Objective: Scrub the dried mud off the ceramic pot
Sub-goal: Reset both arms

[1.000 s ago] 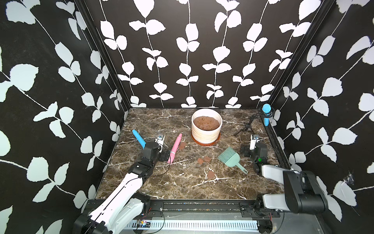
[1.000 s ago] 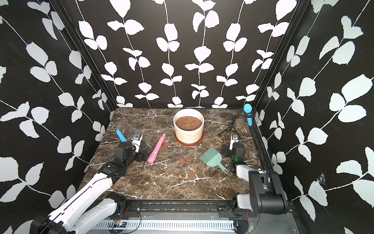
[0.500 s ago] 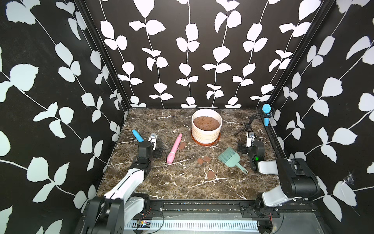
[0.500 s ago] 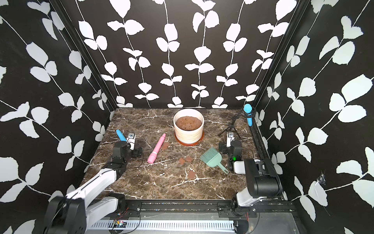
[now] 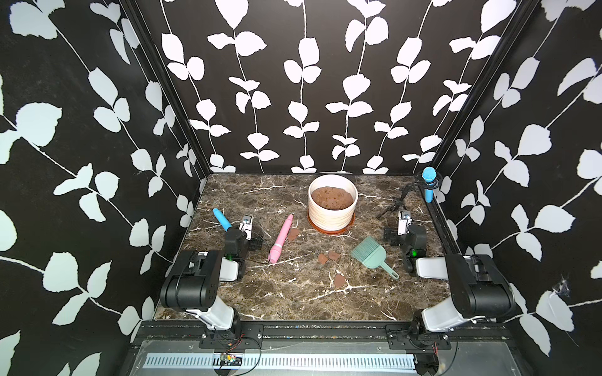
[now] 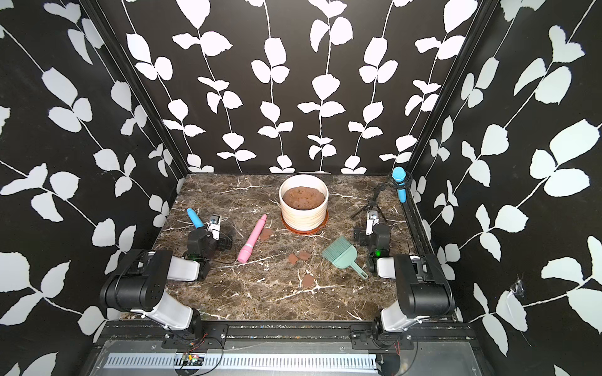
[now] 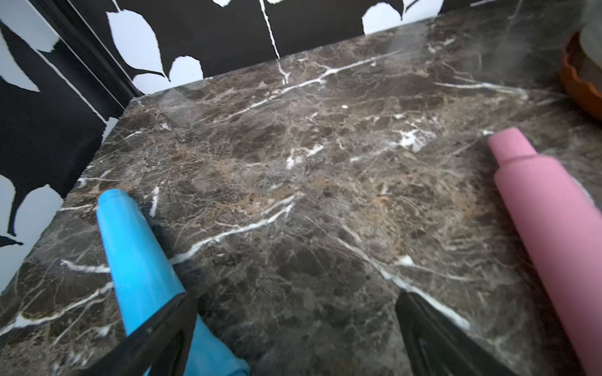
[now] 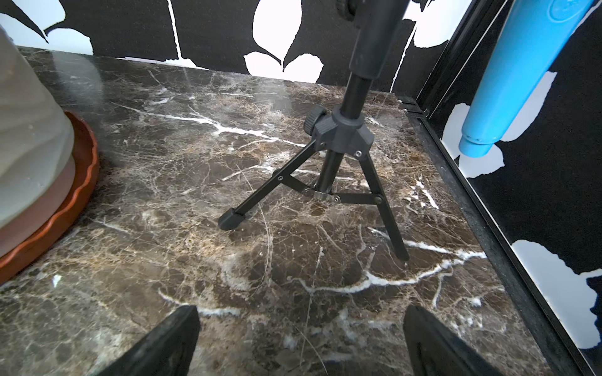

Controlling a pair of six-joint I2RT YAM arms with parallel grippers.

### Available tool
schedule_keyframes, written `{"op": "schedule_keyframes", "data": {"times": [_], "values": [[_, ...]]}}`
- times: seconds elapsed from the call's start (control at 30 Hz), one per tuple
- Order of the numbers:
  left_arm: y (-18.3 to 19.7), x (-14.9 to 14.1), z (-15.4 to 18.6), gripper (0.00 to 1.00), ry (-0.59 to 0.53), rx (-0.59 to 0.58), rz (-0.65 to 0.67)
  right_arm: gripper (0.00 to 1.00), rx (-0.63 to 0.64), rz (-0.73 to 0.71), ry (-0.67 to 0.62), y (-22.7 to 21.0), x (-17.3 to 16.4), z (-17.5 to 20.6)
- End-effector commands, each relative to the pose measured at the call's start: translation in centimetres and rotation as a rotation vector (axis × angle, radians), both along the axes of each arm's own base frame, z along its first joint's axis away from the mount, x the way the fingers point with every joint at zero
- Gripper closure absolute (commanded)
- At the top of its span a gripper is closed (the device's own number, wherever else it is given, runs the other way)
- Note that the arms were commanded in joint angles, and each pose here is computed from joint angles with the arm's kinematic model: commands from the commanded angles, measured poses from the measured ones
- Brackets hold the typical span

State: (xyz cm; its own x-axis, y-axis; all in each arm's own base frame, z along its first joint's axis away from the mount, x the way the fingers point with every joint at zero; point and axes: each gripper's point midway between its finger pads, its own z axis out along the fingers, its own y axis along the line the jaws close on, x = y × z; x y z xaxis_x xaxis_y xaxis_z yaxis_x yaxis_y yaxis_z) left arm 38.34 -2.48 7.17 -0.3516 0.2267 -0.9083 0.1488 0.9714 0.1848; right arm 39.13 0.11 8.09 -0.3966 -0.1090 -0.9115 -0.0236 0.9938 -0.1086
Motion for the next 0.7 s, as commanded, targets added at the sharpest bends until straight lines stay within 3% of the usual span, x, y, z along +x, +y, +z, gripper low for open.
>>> {"op": "schedule_keyframes", "data": {"times": [0.0,0.67], "values": [[1.3,1.71,2.91,0.01,-0.07,-0.042,0.084,0.0,0.016,-0.004,-0.03,-0.11,0.66,1.09],[1.86,1.99,2.52,0.02,-0.052,-0.042,0.11,0.0,0.016,-0.006,-0.034,-0.12,0.63,1.15]]}}
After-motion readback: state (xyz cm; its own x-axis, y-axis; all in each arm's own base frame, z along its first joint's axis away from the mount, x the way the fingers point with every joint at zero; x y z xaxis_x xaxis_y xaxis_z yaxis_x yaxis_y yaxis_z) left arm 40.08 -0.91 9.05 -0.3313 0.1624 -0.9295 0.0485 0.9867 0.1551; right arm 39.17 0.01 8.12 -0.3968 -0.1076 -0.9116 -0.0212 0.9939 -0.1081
